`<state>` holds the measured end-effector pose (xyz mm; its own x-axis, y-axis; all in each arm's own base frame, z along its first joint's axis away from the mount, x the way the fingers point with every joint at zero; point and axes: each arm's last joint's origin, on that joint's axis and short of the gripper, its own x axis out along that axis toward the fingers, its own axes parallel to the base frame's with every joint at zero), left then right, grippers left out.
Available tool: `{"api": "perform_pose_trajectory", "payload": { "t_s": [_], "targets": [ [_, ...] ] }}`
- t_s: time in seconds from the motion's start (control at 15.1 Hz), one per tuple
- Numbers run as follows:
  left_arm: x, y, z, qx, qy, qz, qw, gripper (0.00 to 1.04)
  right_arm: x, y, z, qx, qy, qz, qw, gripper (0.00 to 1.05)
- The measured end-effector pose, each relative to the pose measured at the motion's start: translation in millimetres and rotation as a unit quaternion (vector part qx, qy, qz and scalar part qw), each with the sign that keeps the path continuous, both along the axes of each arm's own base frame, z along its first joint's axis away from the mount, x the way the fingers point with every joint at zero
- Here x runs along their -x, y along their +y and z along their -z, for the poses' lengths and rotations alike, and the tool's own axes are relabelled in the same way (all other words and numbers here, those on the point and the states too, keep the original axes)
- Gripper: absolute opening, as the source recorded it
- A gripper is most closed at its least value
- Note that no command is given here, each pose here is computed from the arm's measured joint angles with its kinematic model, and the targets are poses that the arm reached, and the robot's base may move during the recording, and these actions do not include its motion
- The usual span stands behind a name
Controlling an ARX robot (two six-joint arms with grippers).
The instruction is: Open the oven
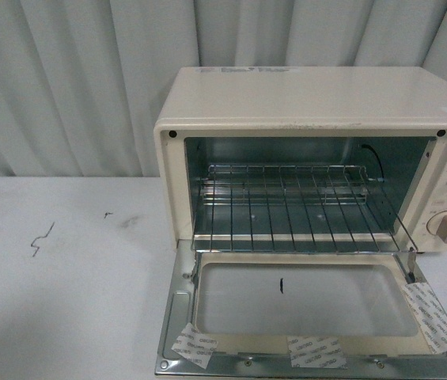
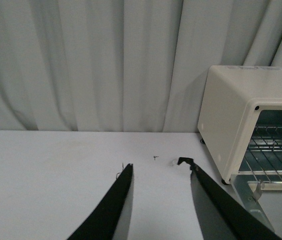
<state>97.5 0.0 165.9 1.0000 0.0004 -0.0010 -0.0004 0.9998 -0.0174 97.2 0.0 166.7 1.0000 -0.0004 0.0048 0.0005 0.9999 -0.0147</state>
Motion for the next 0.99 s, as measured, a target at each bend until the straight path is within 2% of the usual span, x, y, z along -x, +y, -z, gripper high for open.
{"api": "perform_pose_trajectory", "payload": {
  "t_s": [0.33,0.4,0.46,0.99],
  "targets": [
    [0.0,0.0,0.0,0.000,0.000,0.000,1.000,0.90,0.0,0.0,0.0,0.000,0.000,0.000,1.000,0.98],
    [0.0,0.0,0.0,0.000,0.000,0.000,1.000,0.97,0.0,0.0,0.0,0.000,0.000,0.000,1.000,0.98],
    [0.0,0.0,0.0,0.000,0.000,0.000,1.000,1.00,0.0,0.0,0.0,0.000,0.000,0.000,1.000,0.98],
    [0.0,0.0,0.0,0.000,0.000,0.000,1.000,0.98,0.0,0.0,0.0,0.000,0.000,0.000,1.000,0.98]
  ]
}}
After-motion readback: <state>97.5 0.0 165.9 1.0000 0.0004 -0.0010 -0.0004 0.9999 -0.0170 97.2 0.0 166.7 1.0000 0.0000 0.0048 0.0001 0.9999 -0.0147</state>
